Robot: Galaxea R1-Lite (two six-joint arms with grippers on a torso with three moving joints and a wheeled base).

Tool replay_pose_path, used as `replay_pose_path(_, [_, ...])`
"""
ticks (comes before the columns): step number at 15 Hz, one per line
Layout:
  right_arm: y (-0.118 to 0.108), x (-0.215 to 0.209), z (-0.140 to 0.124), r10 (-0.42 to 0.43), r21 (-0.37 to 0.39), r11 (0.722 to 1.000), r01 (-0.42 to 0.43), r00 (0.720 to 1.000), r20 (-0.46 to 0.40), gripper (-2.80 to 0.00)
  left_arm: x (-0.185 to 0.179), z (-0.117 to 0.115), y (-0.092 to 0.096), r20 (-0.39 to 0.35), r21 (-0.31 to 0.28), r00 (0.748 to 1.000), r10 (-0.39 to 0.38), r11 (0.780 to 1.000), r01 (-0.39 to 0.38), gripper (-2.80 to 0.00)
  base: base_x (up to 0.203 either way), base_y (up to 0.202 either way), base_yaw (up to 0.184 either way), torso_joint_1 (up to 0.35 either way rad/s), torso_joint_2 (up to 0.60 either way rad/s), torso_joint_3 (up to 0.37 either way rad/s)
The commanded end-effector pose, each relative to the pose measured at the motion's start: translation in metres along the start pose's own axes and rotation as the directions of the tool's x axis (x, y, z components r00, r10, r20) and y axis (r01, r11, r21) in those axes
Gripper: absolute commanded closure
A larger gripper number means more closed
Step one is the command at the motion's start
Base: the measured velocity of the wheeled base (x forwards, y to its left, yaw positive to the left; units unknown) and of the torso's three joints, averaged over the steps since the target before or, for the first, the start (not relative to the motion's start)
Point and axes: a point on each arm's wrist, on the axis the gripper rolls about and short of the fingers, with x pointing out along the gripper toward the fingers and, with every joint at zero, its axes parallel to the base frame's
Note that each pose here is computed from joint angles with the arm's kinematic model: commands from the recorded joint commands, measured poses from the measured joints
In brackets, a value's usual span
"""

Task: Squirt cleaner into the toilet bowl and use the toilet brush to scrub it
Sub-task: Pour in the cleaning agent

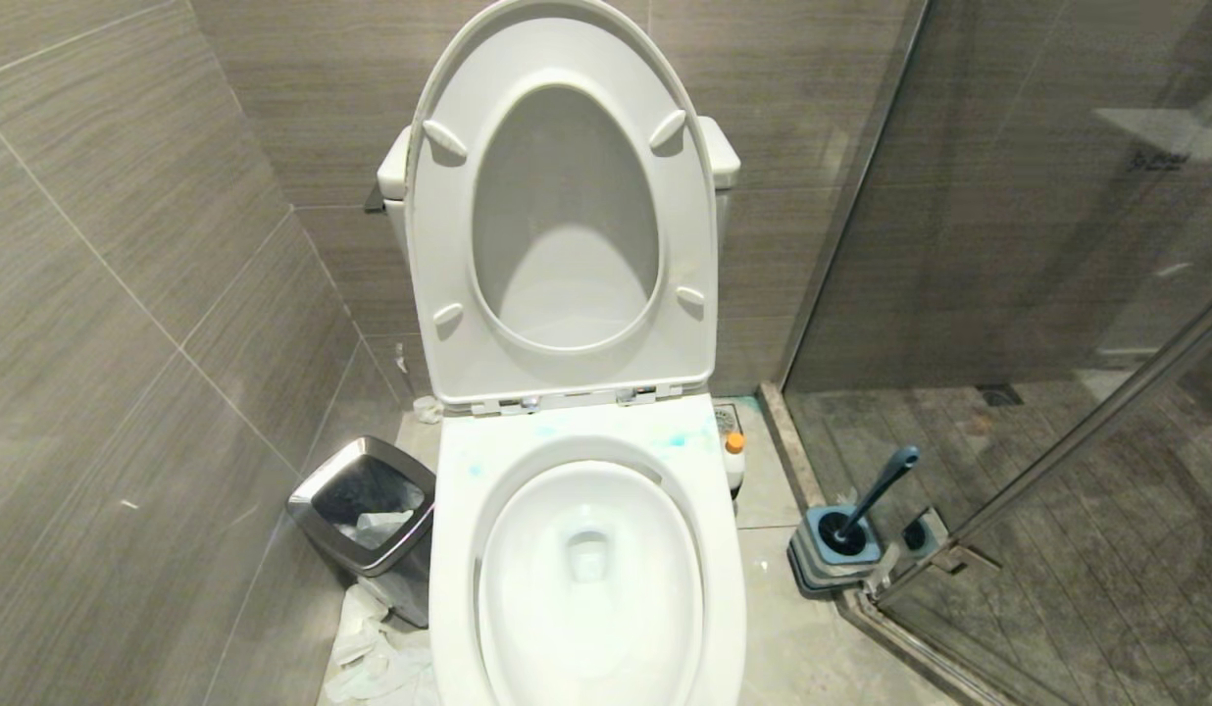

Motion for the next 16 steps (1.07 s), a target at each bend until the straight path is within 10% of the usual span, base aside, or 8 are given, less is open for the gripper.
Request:
replay_pose_path(1, [0.0000, 0.0001, 0.0001, 0.001, -0.001, 1.000, -0.001, 1.000, -0.001, 0.00, 0.0002, -0.0001, 0.0001, -0.003, -0.005, 1.000, 0.003, 1.000, -0.003, 0.00, 0.000, 0.000, 0.000, 0.000, 0.00, 0.000])
replay_pose_path(16, [0.0000, 0.0000, 0.0001, 0.001, -0.001, 1.000, -0.001, 1.000, 0.000, 0.00, 0.0002, -0.0001, 0.0003, -0.003, -0.014, 1.000, 0.013, 1.000, -0.013, 0.00, 0.000, 0.000, 0.000, 0.000, 0.00, -0.004])
